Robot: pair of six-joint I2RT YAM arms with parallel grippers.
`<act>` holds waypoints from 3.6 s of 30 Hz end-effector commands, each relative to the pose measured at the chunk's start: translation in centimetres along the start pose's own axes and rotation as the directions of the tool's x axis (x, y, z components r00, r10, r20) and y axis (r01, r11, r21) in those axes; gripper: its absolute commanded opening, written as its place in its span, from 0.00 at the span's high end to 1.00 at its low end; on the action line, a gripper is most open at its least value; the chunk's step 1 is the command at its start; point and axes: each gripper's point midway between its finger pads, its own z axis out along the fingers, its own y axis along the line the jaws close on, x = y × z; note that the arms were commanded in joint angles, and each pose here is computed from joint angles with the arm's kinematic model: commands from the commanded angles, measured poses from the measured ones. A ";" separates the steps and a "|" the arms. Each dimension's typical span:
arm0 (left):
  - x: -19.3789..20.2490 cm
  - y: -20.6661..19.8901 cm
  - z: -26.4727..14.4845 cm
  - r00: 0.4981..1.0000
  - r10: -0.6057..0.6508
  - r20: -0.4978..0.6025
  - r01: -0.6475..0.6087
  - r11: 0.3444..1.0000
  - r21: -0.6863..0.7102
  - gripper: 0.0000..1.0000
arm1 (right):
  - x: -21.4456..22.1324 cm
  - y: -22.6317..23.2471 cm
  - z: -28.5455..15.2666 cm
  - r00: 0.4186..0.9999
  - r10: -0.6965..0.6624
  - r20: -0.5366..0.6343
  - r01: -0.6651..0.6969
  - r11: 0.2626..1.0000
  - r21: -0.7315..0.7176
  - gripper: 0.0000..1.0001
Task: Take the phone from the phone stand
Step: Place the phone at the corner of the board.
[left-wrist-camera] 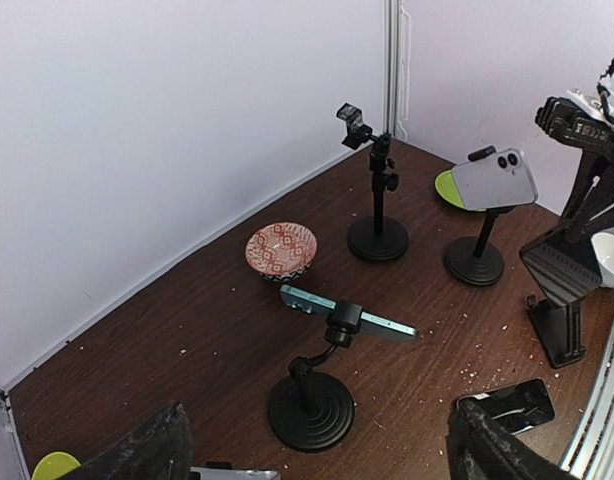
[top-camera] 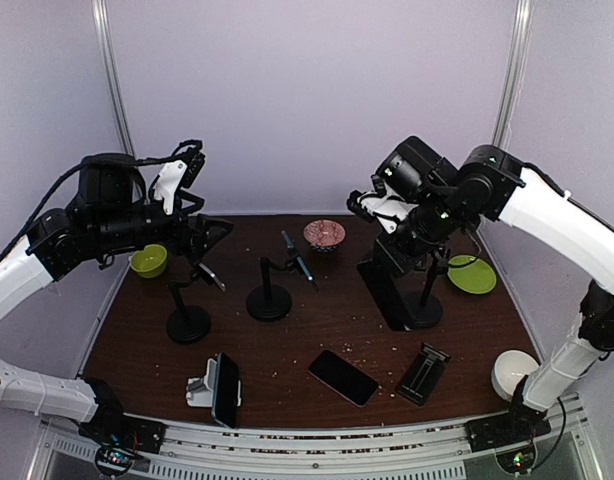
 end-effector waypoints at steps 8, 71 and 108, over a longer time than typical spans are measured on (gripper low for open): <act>-2.1 0.0 -1.0 0.998 0.010 0.067 -0.011 1.000 0.008 0.10 | -5.5 8.8 1.6 0.954 0.183 0.235 -0.081 0.919 -0.386 1.00; -1.8 0.2 -0.7 0.998 0.016 0.055 -0.015 1.000 -0.006 0.10 | -0.2 18.1 18.2 0.974 0.170 -0.148 -0.224 0.648 -0.728 1.00; -1.8 0.3 -0.7 0.998 0.018 0.055 -0.017 1.000 -0.009 0.10 | 0.9 13.1 22.7 0.913 0.314 -0.261 -0.408 0.681 -0.608 0.67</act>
